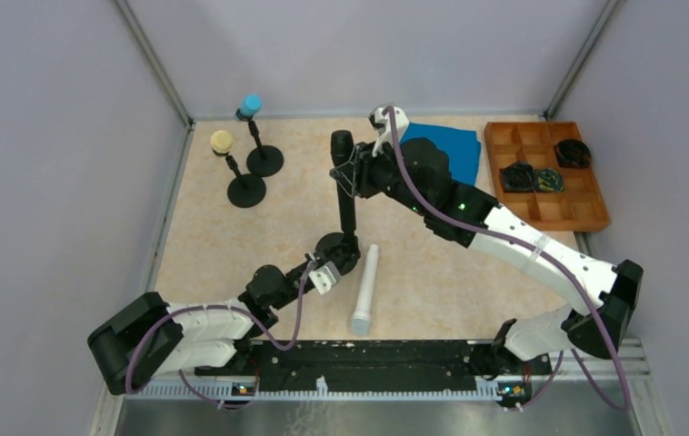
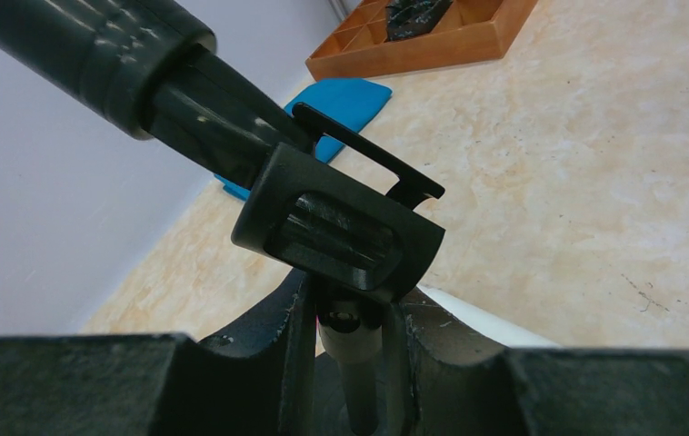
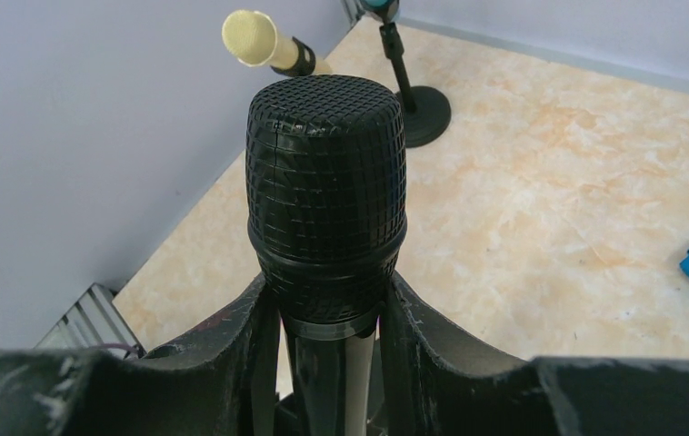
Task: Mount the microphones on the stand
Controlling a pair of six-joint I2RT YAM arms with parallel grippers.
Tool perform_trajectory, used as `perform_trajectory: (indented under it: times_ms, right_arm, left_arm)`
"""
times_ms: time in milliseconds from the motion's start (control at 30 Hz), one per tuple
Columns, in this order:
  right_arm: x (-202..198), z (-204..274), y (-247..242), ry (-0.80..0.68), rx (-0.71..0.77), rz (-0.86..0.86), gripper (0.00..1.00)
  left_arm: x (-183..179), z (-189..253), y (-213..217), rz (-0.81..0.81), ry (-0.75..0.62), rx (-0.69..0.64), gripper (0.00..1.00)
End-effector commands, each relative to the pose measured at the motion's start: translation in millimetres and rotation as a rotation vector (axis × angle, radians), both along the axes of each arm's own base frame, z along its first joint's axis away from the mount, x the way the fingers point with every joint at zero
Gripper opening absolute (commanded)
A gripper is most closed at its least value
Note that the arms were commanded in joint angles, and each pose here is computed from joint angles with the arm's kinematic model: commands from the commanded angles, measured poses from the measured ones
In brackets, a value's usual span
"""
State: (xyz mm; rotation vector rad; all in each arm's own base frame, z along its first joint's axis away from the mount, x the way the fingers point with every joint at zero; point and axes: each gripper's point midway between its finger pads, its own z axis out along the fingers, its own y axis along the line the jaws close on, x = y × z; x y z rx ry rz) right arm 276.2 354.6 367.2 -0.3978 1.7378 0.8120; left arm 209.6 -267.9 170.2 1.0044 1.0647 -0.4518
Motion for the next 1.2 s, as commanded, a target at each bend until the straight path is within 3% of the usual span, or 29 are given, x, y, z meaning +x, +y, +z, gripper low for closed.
perform_trajectory:
  times_ms: [0,500,1167]
  right_arm:
    - [-9.4,10.2,4.3,-0.007,0.011,0.051,0.00]
    - [-22.6,-56.2,15.0,0.168,-0.135,0.131,0.00]
    - [-75.9,-73.9,8.5,0.290,-0.014,0.291,0.00]
  left_arm:
    - [-8.9,-38.3,2.3,-0.024,0.082,0.092,0.00]
    - [-7.2,-44.6,4.4,-0.009,0.097,0.108,0.00]
    - [8.7,-52.3,10.4,0.105,0.227,0.043,0.00]
